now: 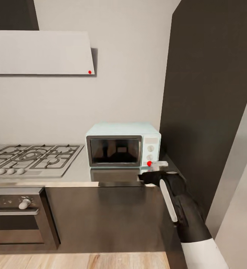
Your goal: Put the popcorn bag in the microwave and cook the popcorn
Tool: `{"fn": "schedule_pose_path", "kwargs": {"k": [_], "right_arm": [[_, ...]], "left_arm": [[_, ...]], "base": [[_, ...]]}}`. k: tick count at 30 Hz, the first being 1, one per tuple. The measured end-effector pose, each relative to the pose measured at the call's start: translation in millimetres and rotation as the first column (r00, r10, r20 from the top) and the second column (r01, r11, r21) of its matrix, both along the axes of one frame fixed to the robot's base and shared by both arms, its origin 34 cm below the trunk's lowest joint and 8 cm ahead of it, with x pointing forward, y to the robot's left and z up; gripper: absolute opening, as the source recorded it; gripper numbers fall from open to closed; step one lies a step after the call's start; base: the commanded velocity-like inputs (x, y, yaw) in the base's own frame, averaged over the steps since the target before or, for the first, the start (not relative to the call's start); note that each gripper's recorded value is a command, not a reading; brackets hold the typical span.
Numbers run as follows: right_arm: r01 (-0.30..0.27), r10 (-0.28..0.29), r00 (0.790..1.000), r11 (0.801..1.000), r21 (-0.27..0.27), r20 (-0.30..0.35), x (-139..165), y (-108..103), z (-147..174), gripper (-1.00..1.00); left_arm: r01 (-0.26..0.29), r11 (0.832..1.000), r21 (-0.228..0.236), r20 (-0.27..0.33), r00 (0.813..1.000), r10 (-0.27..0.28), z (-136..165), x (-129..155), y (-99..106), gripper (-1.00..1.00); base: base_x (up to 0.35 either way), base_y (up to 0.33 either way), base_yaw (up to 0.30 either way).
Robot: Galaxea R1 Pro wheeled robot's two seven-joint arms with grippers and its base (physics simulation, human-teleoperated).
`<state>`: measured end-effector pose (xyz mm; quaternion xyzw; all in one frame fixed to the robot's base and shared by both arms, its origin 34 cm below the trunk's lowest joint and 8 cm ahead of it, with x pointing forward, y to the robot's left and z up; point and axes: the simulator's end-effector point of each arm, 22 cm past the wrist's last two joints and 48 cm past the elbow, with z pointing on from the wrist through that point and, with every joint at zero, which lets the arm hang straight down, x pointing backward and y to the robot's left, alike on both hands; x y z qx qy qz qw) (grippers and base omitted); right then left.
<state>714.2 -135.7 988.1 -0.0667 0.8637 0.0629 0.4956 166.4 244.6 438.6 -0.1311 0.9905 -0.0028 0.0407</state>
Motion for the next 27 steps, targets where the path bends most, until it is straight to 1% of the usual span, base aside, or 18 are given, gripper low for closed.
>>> {"fn": "schedule_pose_path", "kwargs": {"k": [3, 5, 7, 9, 11, 12, 14, 15, 16, 17, 18, 20, 22, 24, 27], "right_arm": [[-0.007, 0.006, 0.996, 1.0, 0.012, 0.088, 17.4, 8.5, 53.2, 1.0], [-0.009, 0.006, 0.989, 1.0, 0.017, 0.144, 26.4, 12.2, 88.3, 1.0], [0.006, -0.008, 0.985, 1.0, 0.017, 0.17, 29.6, 12.6, 101.2, 1.0], [0.045, -0.049, 0.974, 0.999, 0.023, 0.223, 36.3, 3.5, 114.0, 1.0], [0.072, -0.083, 0.947, 0.996, 0.046, 0.311, 44.1, -2.3, 131.5, 1.0], [0.09, -0.105, 0.928, 0.994, 0.06, 0.358, 48.6, -6.1, 139.0, 1.0], [0.128, -0.146, 0.899, 0.989, 0.072, 0.412, 54.6, -14.0, 146.0, 1.0], [0.141, -0.16, 0.891, 0.987, 0.077, 0.425, 56.0, -16.7, 146.4, 1.0], [0.151, -0.171, 0.886, 0.985, 0.08, 0.43, 57.7, -18.5, 143.4, 1.0], [0.159, -0.178, 0.889, 0.984, 0.078, 0.422, 60.7, -19.0, 132.4, 1.0], [0.163, -0.179, 0.894, 0.984, 0.074, 0.41, 63.0, -18.8, 123.0, 1.0], [0.172, -0.178, 0.915, 0.984, 0.05, 0.362, 69.4, -17.5, 92.5, 1.0], [0.173, -0.175, 0.923, 0.984, 0.039, 0.342, 71.2, -16.7, 80.8, 1.0], [0.171, -0.175, 0.925, 0.984, 0.039, 0.337, 71.5, -16.3, 78.7, 1.0], [0.172, -0.176, 0.927, 0.984, 0.042, 0.333, 71.9, -17.3, 76.8, 1.0]], "left_arm": [[0.0, 1.0, 0.0, 0.0, 1.0, 0.0, 0.0, -0.1, 0.0, 1.0], [0.0, 1.0, 0.0, 0.0, 1.0, 0.0, 0.0, 0.0, 0.0, 1.0], [0.0, 1.0, 0.0, 0.0, 1.0, 0.0, 0.0, 0.1, 0.0, 1.0], [0.0, 1.0, 0.0, 0.0, 1.0, 0.0, 0.0, 0.1, 0.0, 1.0], [0.0, 1.0, 0.0, 0.001, 1.0, 0.0, 0.0, 0.1, 0.0, 1.0], [0.0, 1.0, 0.0, 0.001, 1.0, 0.0, 0.0, 0.3, 0.0, 1.0], [0.0, 1.0, 0.0, 0.001, 1.0, 0.0, 0.0, 0.3, 0.1, 1.0], [0.0, 1.0, 0.0, 0.001, 1.0, 0.0, 0.0, 0.4, 0.0, 1.0], [0.0, 1.0, 0.0, 0.001, 1.0, 0.0, 0.0, 0.2, 0.0, 1.0], [0.0, 1.0, 0.0, 0.001, 1.0, 0.0, 0.0, 0.3, 0.0, 1.0], [0.0, 1.0, 0.0, 0.001, 1.0, 0.0, 0.0, 0.5, 0.0, 1.0], [0.0, 1.0, 0.0, 0.002, 1.0, 0.0, 0.0, 0.8, 0.0, 1.0], [0.0, 1.0, 0.0, 0.002, 1.0, 0.0, 0.0, 0.6, -0.1, 1.0], [0.0, 1.0, -0.001, 0.002, 1.0, 0.0, 0.0, 0.7, -0.1, 1.0], [0.002, 1.0, -0.002, 0.002, 1.0, -0.002, 0.0, 0.4, -0.7, 1.0]], "base": [[0.0, 0.0, 0.0], [0.0, 0.0, 0.0], [0.0, 0.0, 0.0], [0.0, 0.0, 0.0], [0.0, 0.0, 0.0], [0.0, 0.0, 0.0], [0.0, 0.0, 0.0], [0.0, 0.0, 0.0], [0.0, 0.0, 0.0], [0.0, 0.0, 0.0], [0.0, 0.0, 0.0], [0.0, 0.0, 0.0], [0.0, 0.0, 0.0], [0.0, 0.131, 0.0], [0.0, 0.29, 0.0]]}}
